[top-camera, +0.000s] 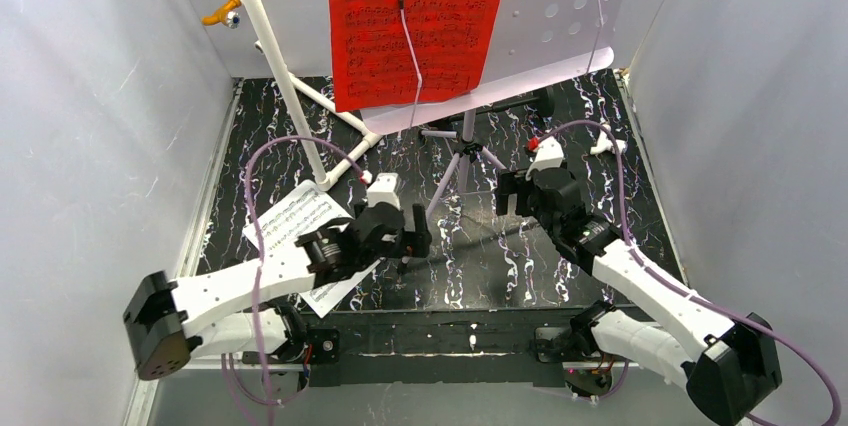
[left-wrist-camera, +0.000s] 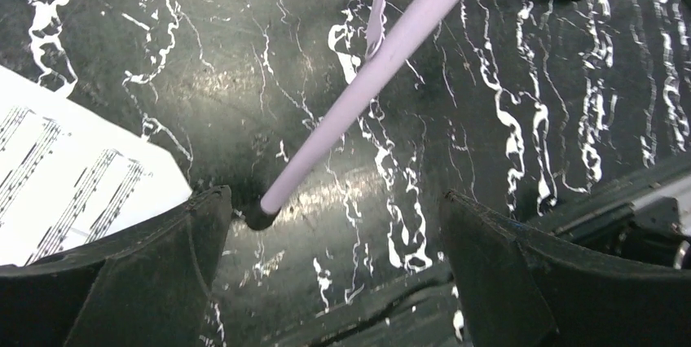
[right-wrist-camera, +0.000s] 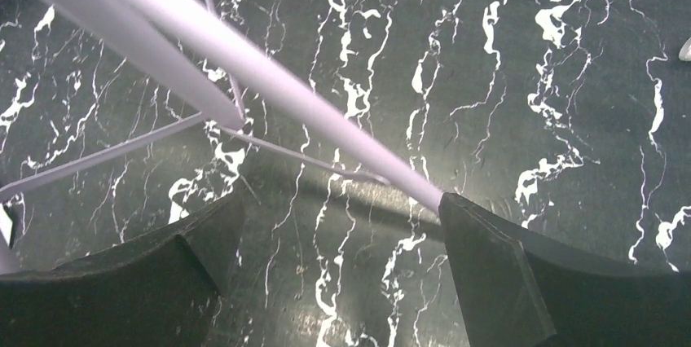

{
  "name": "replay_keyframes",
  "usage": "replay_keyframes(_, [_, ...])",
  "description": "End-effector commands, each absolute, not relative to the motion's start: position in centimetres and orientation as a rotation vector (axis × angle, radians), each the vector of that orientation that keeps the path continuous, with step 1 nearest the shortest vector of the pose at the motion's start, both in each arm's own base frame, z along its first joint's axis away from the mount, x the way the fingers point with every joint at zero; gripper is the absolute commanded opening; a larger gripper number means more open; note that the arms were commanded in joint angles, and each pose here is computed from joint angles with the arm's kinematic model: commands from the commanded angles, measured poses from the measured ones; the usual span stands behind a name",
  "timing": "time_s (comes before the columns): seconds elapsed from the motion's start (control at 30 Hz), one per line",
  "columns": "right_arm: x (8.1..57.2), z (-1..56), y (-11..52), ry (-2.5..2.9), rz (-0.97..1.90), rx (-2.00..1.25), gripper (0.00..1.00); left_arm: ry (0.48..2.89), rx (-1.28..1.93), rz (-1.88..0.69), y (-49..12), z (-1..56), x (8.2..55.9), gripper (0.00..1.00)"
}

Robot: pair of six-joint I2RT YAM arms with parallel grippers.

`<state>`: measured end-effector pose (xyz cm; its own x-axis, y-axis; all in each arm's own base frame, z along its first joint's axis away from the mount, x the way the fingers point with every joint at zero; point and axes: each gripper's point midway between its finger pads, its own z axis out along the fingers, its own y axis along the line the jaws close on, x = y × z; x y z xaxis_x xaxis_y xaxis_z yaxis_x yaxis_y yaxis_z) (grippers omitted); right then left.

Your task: Set up the instrument practice props

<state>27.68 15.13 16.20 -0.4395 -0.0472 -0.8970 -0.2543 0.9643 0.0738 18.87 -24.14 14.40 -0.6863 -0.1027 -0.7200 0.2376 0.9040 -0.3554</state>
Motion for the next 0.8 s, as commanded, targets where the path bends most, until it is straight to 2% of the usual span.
replay_keyframes(0.0, [30.1,18.5,16.2,1.903,0.329,-0.225,0.98,2.172,0.066,-0.579,-27.0,17.0,22.2,0.98])
replay_keyframes(0.13, [31.0,17.8,16.6,1.902,0.347,-0.268,0.94,2.194,0.063,-0.474,-26.6,14.6,23.9,0.98])
replay_keyframes(0.37, [32.0,18.0,18.1,1.837,0.400,-0.346,0.90,2.282,0.024,-0.470,-25.7,10.5,24.8,0.97])
replay_keyframes(0.77, [31.7,16.7,18.6,1.837,0.426,-0.371,0.79,2.333,0.016,-0.321,-24.0,8.7,28.0,0.96])
